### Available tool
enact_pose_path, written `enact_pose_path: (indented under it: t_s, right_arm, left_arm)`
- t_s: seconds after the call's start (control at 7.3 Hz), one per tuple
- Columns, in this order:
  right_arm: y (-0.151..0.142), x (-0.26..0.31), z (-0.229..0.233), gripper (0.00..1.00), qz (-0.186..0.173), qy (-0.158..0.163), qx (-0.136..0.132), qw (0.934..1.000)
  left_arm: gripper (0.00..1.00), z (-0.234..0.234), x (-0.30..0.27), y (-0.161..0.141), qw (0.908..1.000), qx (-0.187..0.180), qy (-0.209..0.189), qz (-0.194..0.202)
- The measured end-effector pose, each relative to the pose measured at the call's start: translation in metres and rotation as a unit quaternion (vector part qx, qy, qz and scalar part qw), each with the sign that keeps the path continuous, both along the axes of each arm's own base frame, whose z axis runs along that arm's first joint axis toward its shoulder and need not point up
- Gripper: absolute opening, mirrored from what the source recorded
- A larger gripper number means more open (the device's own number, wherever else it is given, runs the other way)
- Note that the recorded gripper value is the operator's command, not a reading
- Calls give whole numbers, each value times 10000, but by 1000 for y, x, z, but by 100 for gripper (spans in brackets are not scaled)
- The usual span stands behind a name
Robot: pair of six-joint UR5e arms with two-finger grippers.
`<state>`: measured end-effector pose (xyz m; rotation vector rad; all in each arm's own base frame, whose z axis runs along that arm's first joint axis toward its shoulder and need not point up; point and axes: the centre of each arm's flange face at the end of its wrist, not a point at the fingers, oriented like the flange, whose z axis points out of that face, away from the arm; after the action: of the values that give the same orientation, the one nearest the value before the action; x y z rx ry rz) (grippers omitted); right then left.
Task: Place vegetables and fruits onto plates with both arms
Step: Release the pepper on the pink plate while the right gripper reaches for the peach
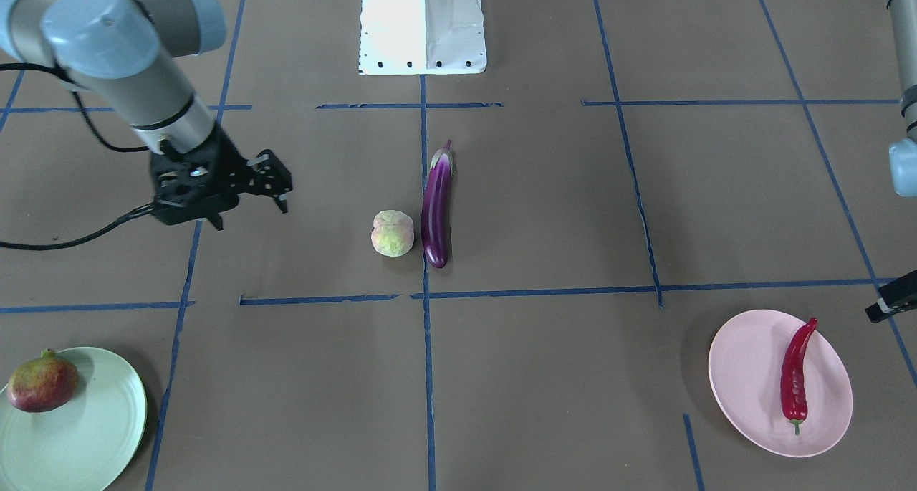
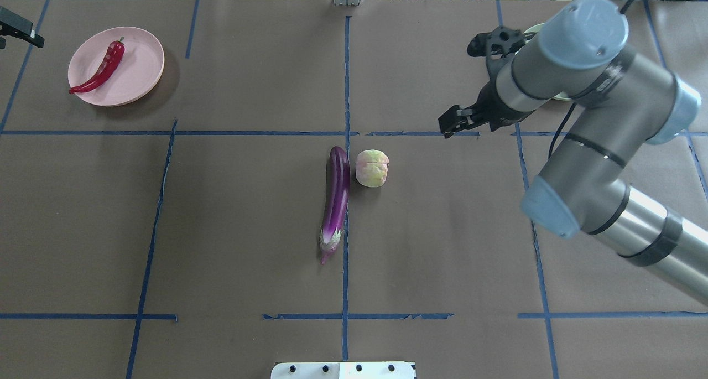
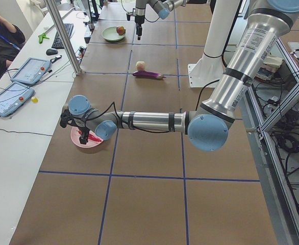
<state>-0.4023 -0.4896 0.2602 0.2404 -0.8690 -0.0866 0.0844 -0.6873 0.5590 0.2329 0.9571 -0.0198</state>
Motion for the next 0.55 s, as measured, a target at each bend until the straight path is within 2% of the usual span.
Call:
enact_pose_path:
  t_s: [0.27,0.55]
  right_arm:
    - [22,-84,-37,100,351,34,-93,9993]
    - [25,-139,-47,99,454,239,-68,9987]
  left_arm:
    - [100,2,0,1,10000,-21,-7,-2]
    - [100,8,-1,3,9999,-40,-82,-47]
